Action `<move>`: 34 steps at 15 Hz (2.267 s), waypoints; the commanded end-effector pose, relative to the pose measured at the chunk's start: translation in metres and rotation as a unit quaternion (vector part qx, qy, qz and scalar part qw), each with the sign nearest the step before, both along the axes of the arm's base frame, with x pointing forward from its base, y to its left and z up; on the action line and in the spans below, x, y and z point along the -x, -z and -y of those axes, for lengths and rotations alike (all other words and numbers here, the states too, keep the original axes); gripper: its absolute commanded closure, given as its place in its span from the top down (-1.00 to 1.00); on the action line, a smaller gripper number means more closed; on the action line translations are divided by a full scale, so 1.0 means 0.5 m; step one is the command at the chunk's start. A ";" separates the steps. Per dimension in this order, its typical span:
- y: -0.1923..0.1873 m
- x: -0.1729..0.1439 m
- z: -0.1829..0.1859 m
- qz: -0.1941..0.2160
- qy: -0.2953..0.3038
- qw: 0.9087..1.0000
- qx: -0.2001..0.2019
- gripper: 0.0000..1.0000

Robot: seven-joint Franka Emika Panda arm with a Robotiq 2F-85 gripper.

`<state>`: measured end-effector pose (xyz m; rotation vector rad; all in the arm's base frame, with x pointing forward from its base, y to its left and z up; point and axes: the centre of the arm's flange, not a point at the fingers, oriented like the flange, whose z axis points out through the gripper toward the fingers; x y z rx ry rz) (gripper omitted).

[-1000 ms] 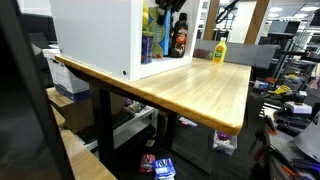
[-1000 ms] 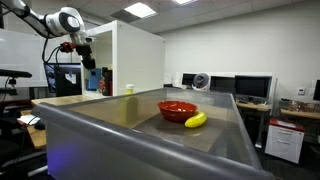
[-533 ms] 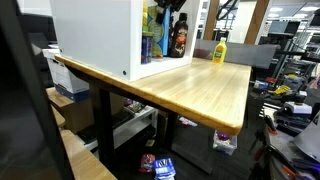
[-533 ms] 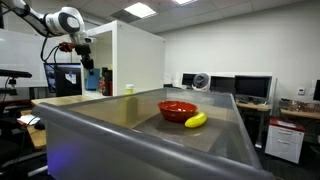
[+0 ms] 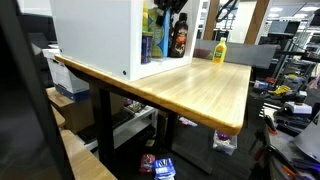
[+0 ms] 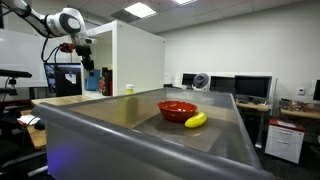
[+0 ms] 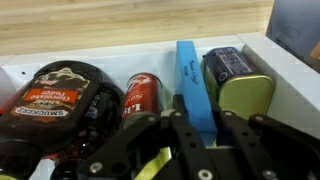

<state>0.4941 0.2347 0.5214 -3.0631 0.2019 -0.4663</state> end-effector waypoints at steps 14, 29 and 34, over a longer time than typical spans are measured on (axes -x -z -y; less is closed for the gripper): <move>-0.015 -0.009 0.026 0.056 -0.040 0.998 -0.005 -0.88; 0.002 0.018 0.067 0.016 -0.020 0.998 0.053 -0.88; -0.007 0.067 0.058 -0.026 -0.032 0.997 0.060 -0.88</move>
